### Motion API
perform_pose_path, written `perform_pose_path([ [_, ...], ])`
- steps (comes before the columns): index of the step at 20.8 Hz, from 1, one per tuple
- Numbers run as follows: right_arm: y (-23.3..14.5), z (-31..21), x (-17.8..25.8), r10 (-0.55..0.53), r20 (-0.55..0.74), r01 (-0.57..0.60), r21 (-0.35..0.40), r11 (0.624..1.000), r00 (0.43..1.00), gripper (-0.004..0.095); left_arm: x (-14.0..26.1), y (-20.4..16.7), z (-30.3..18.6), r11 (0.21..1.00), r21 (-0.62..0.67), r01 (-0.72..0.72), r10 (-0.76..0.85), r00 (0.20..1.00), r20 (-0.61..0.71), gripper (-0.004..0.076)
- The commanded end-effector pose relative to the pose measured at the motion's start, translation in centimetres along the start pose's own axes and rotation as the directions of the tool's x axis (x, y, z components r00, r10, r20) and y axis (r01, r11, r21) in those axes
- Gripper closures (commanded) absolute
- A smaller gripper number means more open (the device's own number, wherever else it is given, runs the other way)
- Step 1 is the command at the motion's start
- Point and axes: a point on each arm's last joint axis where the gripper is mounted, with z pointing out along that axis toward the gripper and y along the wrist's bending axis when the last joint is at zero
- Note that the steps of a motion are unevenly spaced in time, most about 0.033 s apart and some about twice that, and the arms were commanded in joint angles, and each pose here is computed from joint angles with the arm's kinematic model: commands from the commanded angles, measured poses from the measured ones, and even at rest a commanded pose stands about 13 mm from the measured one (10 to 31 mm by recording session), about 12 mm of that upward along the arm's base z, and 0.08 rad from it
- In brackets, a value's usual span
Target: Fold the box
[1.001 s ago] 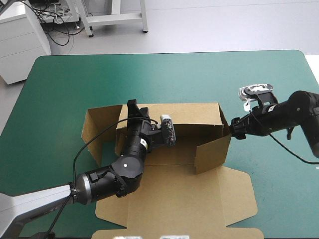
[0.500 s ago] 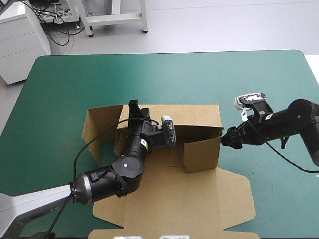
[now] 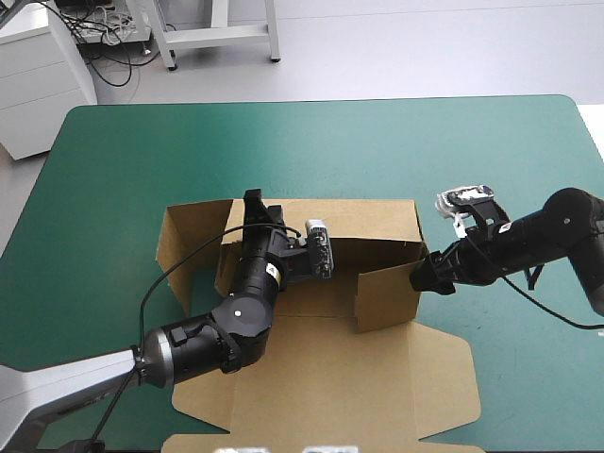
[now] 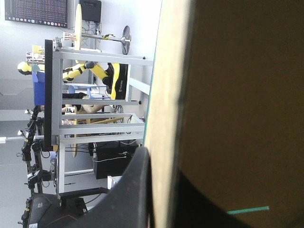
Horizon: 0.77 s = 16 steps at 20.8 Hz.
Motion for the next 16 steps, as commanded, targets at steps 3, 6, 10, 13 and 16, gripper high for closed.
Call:
perform_pose_path([
  [3, 1.2, -1.3, -0.7, -0.046, 0.108, 0.051, -0.046, 0.998, 0.993, 0.0193, -0.2, 1.7, -0.8, 0.998, -0.055, 0.031, -0.029, 0.999, 0.037, 0.0755],
  [6, 2.5, -0.4, -1.4, -0.149, 0.124, 0.151, -0.007, 0.989, 0.981, 0.0193, -0.4, 1.6, -0.8, 0.998, -0.048, 0.029, -0.027, 0.998, 0.051, 0.0755],
  [10, 3.6, 0.4, -2.0, -0.233, 0.147, 0.224, 0.075, 0.972, 0.961, 0.0192, -0.4, 1.6, -0.8, 0.998, -0.046, 0.031, -0.029, 0.998, 0.05, 0.0755],
  [13, 4.1, 0.7, -2.4, -0.279, 0.161, 0.258, 0.138, 0.956, 0.947, 0.0194, -0.6, 0.9, -0.4, 0.999, -0.014, 0.031, -0.03, 0.999, 0.043, 0.0755],
  [16, 3.8, 0.7, -2.5, -0.295, 0.152, 0.267, 0.181, 0.946, 0.943, 0.0202, -0.6, -0.2, 0.1, 0.999, 0.046, 0.01, -0.011, 1.0, 0.011, 0.0755],
])
